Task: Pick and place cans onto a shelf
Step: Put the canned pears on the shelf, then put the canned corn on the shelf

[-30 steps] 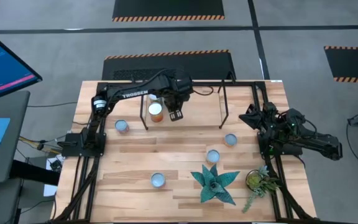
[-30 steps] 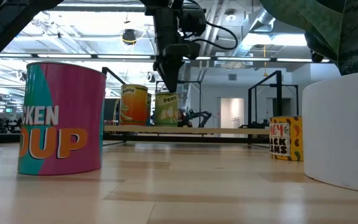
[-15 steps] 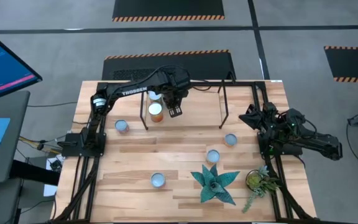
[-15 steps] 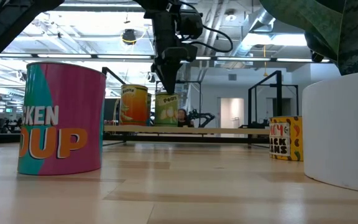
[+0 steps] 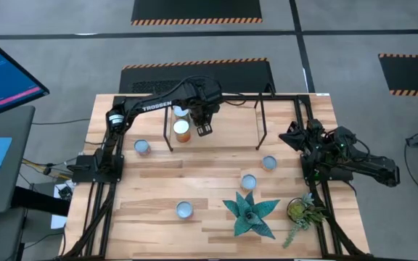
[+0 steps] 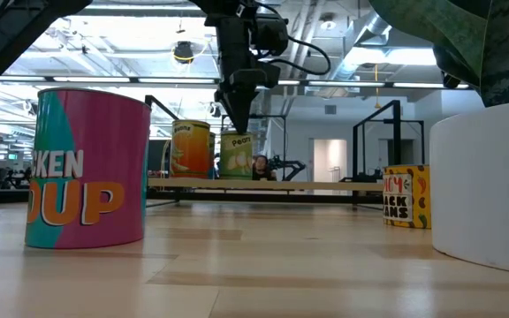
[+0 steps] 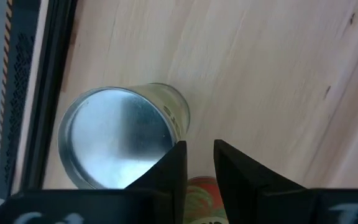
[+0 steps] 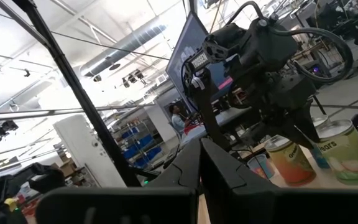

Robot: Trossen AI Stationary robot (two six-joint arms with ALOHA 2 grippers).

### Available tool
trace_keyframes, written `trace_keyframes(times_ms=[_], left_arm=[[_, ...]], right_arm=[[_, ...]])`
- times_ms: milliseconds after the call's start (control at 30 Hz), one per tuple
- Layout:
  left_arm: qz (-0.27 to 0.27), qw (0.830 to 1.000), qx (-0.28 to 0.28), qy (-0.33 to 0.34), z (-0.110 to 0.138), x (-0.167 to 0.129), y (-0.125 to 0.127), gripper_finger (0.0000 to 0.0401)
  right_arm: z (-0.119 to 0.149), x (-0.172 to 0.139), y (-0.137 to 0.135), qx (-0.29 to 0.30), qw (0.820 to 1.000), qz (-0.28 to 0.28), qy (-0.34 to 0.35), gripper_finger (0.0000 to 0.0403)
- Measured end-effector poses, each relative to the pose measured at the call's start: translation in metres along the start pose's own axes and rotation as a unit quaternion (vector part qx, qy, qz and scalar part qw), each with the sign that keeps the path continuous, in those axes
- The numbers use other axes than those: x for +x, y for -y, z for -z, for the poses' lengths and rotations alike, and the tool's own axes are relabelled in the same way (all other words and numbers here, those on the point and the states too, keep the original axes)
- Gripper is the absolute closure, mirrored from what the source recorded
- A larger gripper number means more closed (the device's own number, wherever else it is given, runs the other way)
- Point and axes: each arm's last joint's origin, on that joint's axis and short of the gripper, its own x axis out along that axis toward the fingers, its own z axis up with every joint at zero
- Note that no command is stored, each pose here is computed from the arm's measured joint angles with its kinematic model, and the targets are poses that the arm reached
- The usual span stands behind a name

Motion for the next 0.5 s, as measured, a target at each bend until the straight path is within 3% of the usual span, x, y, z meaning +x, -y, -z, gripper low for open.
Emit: trace_keyframes(times_ms=[300, 500], left_arm=[[0.000, 1.000, 0.008, 0.028, -0.004, -0.051, 0.017, 0.0330], [-0.070, 0.994, 0.070, -0.037, 0.012, -0.063, 0.026, 0.0330]], right_arm=[[0.000, 0.000, 0.000, 0.002, 1.000, 0.000, 0.000, 0.0365], [0.000, 0.000, 0.000, 0.002, 1.000, 0.002, 0.001, 0.0365]])
